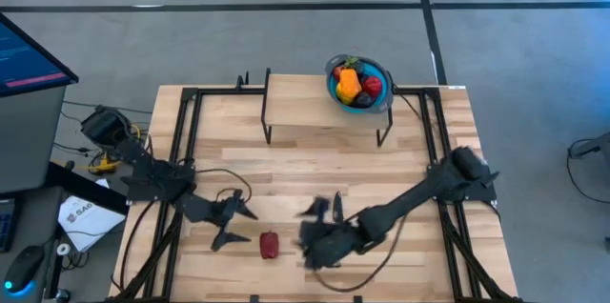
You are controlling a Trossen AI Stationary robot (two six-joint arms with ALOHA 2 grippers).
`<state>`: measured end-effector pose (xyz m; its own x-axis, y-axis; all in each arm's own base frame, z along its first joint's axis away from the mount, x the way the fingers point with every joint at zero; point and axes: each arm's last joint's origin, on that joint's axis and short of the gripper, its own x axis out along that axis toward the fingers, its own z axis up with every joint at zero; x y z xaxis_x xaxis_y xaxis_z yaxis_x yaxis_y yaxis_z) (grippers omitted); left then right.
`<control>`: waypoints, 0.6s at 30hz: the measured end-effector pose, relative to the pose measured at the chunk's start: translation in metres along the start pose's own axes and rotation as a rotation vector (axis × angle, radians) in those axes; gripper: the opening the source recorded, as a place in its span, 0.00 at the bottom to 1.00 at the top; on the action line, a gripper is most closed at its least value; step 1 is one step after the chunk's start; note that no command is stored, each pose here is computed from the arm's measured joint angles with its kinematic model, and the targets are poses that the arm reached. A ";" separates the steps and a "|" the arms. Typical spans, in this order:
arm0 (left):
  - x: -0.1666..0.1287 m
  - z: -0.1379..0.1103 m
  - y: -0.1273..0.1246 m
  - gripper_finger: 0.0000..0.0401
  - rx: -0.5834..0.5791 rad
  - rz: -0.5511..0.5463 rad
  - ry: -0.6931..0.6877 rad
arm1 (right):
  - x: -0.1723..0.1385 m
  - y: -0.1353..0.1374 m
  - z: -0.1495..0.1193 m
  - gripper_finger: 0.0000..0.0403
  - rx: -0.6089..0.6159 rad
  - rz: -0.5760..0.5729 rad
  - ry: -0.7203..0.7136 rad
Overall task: Pick & Place Fruit
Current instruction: Put the apple into the blue strainer bowl on the shelf
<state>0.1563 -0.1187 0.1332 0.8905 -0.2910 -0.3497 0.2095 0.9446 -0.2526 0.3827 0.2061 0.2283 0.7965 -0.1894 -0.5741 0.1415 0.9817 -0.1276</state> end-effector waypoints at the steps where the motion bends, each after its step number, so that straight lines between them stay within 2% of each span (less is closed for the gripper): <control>1: -0.002 -0.003 -0.004 0.80 -0.019 -0.004 0.012 | 0.013 0.006 -0.003 0.79 0.008 0.063 -0.012; 4: -0.005 -0.012 -0.011 0.80 -0.083 0.019 0.039 | 0.044 0.015 -0.012 0.79 0.015 0.188 -0.040; 9: 0.001 -0.026 -0.015 0.80 -0.189 0.062 0.097 | 0.076 0.004 -0.017 0.79 -0.003 0.227 -0.061; 12: 0.015 -0.031 -0.020 0.80 -0.232 0.106 0.124 | 0.087 -0.010 -0.012 0.79 0.027 0.294 -0.061; 18: 0.044 -0.036 -0.031 0.80 -0.422 0.159 0.141 | 0.093 -0.041 -0.012 0.79 0.341 0.309 0.136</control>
<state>0.1748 -0.1667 0.0936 0.8285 -0.1934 -0.5255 -0.1332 0.8435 -0.5204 0.4439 0.1478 0.1710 0.7507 0.1339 -0.6469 0.1131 0.9387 0.3257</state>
